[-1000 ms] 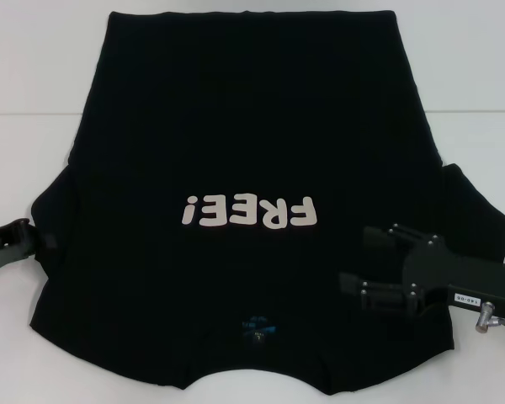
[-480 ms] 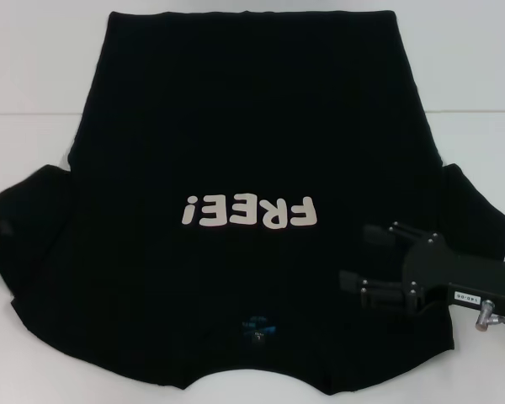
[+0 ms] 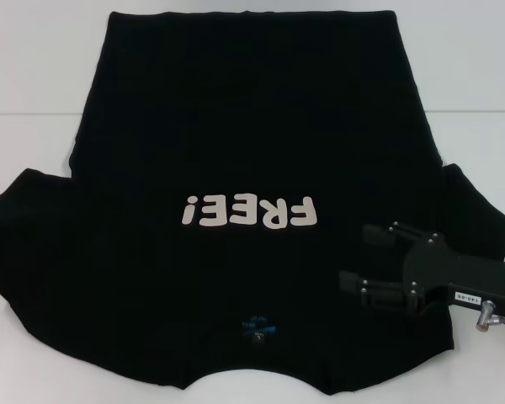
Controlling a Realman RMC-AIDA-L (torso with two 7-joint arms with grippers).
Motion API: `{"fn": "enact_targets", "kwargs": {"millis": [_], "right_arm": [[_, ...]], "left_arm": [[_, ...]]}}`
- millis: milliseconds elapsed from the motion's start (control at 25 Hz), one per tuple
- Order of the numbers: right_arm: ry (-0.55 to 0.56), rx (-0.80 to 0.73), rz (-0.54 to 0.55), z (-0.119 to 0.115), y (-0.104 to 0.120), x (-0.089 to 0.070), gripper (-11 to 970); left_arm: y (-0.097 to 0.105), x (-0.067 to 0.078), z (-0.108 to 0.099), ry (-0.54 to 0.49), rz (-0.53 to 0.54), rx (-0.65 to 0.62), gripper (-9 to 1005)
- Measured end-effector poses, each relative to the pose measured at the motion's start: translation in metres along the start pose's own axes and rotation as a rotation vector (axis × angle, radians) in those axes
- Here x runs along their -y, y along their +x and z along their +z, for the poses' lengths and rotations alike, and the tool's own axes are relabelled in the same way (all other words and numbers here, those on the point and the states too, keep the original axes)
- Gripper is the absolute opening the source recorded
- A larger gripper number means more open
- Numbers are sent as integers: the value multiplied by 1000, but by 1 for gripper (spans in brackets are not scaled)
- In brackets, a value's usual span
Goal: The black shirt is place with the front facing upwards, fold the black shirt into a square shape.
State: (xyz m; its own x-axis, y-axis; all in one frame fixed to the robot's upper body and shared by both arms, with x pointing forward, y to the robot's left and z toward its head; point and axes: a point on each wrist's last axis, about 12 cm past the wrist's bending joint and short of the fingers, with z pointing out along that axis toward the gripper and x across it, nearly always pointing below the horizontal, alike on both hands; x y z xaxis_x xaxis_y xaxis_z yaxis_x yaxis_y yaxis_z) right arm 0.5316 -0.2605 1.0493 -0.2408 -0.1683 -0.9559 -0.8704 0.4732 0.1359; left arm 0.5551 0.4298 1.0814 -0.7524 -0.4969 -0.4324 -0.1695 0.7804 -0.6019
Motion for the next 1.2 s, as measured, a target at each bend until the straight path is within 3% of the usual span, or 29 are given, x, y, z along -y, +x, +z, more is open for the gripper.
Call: {"fn": "enact_targets", "kwargs": {"millis": [240, 360, 480, 720, 960, 1080, 1200], "right_arm": [[-5, 2, 4, -1, 0, 0, 944], [-6, 2, 7, 0, 0, 0, 944], [-7, 1, 7, 0, 0, 0, 944], [-10, 0, 9, 0, 0, -1, 944], [-16, -2, 13, 0, 1, -2, 944], [-17, -3, 13, 0, 2, -3, 944], [-19, -4, 13, 0, 2, -3, 944]], "left_arm": [[0, -1, -1, -1, -6, 10, 18], [-3, 7, 1, 14, 20, 12, 20], [-9, 23, 6, 34, 78, 13, 21], [-18, 77, 24, 99, 264, -46, 24], [-6, 127, 46, 157, 430, -130, 27], [3, 138, 56, 171, 464, -160, 28], [9, 140, 63, 184, 447, -179, 30]]}}
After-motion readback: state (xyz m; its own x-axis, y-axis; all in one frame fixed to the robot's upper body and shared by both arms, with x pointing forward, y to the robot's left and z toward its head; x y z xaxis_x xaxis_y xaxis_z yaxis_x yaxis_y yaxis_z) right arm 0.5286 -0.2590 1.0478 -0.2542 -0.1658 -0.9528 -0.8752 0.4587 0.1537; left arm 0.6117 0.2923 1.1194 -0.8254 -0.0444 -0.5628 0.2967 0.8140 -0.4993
